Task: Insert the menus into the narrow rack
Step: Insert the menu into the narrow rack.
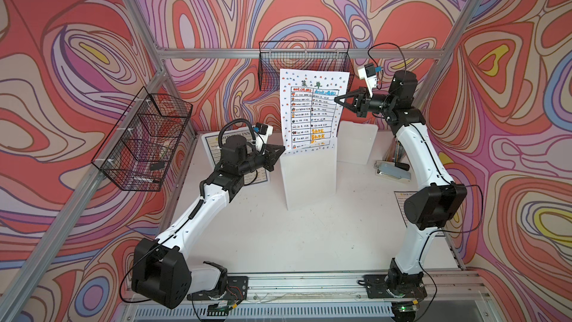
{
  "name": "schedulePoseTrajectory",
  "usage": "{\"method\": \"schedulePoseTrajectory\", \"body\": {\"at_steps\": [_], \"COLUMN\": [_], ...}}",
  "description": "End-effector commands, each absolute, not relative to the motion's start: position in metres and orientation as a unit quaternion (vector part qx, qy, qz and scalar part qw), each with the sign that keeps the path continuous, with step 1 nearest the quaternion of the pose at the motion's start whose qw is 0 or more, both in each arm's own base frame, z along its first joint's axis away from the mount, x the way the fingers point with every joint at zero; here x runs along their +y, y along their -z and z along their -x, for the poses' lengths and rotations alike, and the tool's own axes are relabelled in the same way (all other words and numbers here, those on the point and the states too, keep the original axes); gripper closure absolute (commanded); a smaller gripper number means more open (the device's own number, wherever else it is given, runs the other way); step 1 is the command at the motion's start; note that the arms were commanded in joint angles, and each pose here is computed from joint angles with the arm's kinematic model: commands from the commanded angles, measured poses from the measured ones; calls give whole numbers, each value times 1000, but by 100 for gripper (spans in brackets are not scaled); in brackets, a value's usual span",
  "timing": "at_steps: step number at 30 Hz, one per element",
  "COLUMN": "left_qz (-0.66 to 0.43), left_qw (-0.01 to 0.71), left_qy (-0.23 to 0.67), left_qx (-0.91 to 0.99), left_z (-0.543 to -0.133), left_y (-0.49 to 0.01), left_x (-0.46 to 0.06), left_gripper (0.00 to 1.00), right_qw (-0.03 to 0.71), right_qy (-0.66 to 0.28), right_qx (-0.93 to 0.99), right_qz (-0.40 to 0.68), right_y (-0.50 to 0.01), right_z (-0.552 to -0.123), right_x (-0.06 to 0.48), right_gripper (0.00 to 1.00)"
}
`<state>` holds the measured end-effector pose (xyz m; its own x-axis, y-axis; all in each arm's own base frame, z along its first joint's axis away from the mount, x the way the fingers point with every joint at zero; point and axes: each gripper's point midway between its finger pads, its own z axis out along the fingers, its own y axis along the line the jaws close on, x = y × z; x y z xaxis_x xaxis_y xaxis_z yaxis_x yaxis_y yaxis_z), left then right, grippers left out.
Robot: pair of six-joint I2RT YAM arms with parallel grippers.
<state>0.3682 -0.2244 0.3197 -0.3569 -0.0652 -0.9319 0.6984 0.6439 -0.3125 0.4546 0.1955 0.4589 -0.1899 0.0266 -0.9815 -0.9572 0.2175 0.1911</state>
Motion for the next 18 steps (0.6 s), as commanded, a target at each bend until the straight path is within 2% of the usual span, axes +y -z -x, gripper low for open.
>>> {"method": "schedulePoseTrajectory", "body": {"at_steps": [1,8,10,11,12,13,14,16,18], "left_qz": [-214,-184,-183,-185,-186,-186,-185,-186,-190], "left_qw": [532,534,532,532,533,534,537,543,552], "left_qy": [356,342,344,346,347,347,345,339,334], "left_qx": [738,751,752,751,749,748,747,745,740], "left_z": [-358,-351,-349,-348,-347,-347,-347,-348,-350], "left_y": [-321,-316,-314,-315,-315,-317,-320,-327,-338], "left_x": [-224,-212,-212,-213,-213,-213,-212,-210,-210], "left_gripper": [100,100,96,89,76,57,44,32,29], "right_qw": [506,507,504,502,500,500,498,496,497], "right_qy": [-487,-487,-490,-492,-494,-495,-497,-498,-497], "right_qx": [591,589,588,587,586,585,584,585,584], "right_qz": [397,398,400,401,403,403,405,405,405], "right_y": [-462,-461,-460,-460,-460,-461,-460,-460,-460], "right_z": [-448,-447,-446,-445,-444,-444,-443,-443,-442], "right_x": [195,196,197,198,199,199,200,200,200], "right_gripper": [100,100,100,100,100,100,100,100,100]}}
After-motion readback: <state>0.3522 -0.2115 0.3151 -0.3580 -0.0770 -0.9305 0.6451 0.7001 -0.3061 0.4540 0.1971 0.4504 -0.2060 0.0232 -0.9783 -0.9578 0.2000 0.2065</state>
